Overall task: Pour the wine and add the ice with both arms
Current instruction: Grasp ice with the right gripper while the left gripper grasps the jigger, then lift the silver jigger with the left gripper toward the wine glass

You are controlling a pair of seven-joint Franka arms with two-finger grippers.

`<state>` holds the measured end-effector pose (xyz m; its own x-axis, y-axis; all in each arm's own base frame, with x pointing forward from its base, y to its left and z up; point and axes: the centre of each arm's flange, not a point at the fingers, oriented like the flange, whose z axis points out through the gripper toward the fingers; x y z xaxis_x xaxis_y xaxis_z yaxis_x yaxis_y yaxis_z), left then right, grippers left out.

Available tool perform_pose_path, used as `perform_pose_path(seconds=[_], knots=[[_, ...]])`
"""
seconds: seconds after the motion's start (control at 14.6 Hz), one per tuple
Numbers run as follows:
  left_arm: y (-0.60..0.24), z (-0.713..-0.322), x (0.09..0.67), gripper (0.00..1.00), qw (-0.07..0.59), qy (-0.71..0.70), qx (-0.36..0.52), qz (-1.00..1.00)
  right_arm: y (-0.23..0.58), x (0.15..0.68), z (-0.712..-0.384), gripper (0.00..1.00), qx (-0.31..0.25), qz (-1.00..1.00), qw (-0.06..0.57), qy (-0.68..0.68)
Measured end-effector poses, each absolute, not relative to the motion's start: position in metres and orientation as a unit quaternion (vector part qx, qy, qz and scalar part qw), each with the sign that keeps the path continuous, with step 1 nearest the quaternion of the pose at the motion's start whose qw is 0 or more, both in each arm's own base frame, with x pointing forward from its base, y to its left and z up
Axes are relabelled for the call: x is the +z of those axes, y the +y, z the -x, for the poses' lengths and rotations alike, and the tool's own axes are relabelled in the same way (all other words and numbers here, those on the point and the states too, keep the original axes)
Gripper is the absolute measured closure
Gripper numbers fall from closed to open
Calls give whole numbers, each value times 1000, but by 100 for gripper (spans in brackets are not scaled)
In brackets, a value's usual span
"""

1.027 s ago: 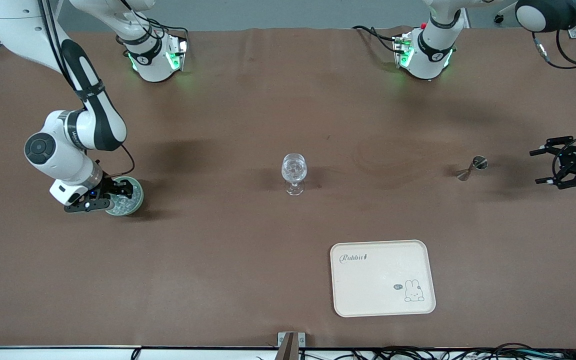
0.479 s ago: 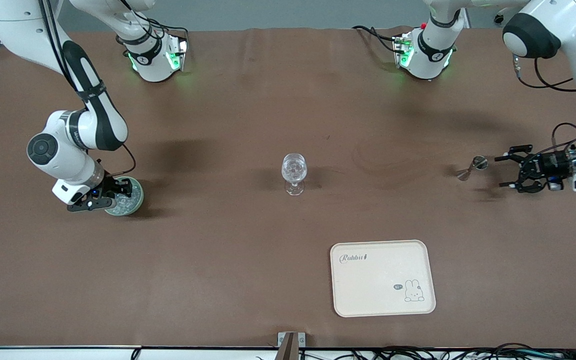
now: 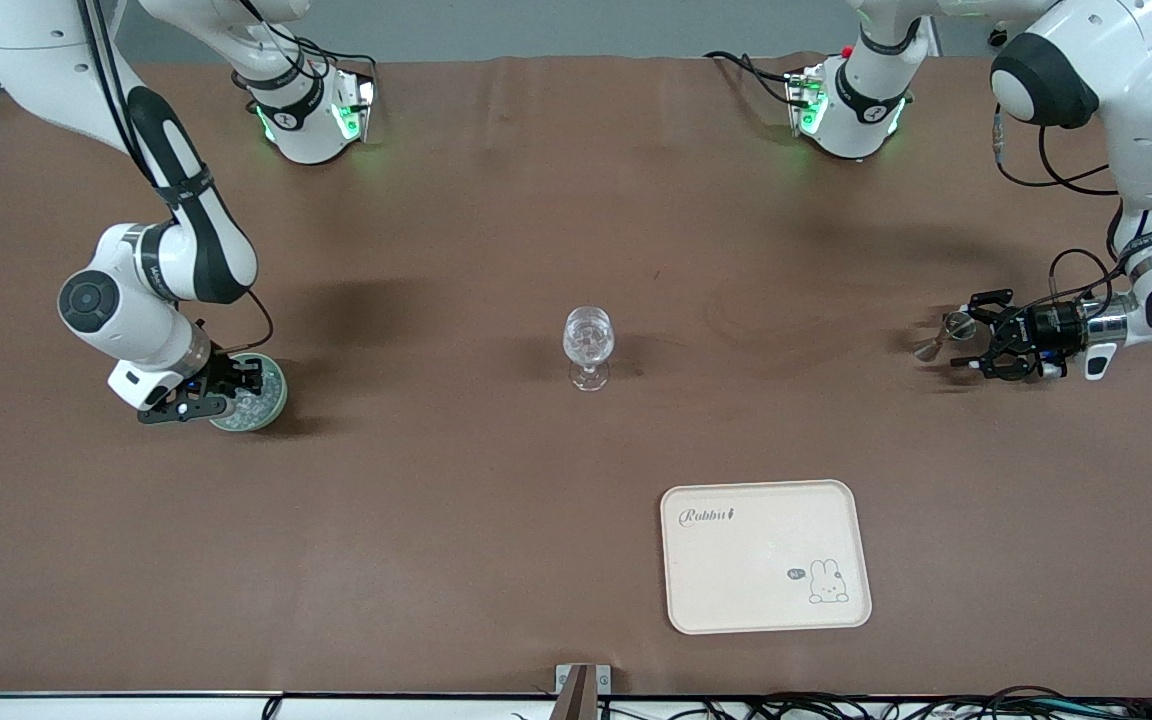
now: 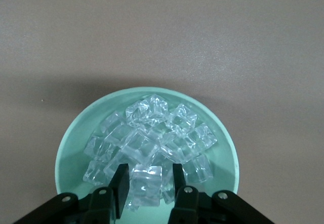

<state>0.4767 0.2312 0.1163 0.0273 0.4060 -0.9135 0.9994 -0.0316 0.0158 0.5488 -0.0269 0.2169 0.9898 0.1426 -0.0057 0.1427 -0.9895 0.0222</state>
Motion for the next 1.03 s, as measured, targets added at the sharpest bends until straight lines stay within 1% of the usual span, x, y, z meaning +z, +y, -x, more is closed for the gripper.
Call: perform_pose_path(seconds=[0.07, 0.14, 0.21, 0.27, 0.34, 0.41, 0.48, 0.55, 0.62, 0.82, 0.89, 1.03], knots=[[231, -476, 116, 21, 384, 580, -386, -605, -27, 217, -549, 58, -2, -997, 11, 71], [231, -475, 115, 21, 384, 581, -387, -604, -27, 217, -549, 61, -2, -997, 11, 71], [231, -473, 114, 26, 385, 582, -388, -602, -27, 217, -549, 61, -2, -997, 11, 71], [230, -471, 113, 26, 387, 584, -389, -598, -28, 217, -549, 69, -1, -997, 12, 71], [229, -469, 111, 31, 392, 587, -388, -593, -28, 218, -550, 75, 0, -997, 12, 71], [229, -467, 109, 31, 396, 589, -388, -589, -28, 219, -551, 74, 1, -997, 12, 70], [227, -465, 108, 34, 398, 590, -388, -586, -28, 220, -551, 75, 2, -997, 12, 70], [226, -464, 107, 34, 398, 590, -389, -585, -28, 221, -553, 75, 2, -998, 12, 67], [224, -464, 107, 38, 399, 590, -389, -584, -28, 224, -556, 75, -3, -998, 11, 62], [222, -465, 106, 41, 398, 589, -391, -585, -28, 245, -568, 75, -26, -999, 8, 33], [222, -465, 106, 46, 398, 589, -391, -585, -27, 262, -574, 75, -24, -1000, 8, 15], [222, -465, 106, 69, 399, 589, -390, -585, -24, 314, -587, 75, -23, -999, 7, -20]])
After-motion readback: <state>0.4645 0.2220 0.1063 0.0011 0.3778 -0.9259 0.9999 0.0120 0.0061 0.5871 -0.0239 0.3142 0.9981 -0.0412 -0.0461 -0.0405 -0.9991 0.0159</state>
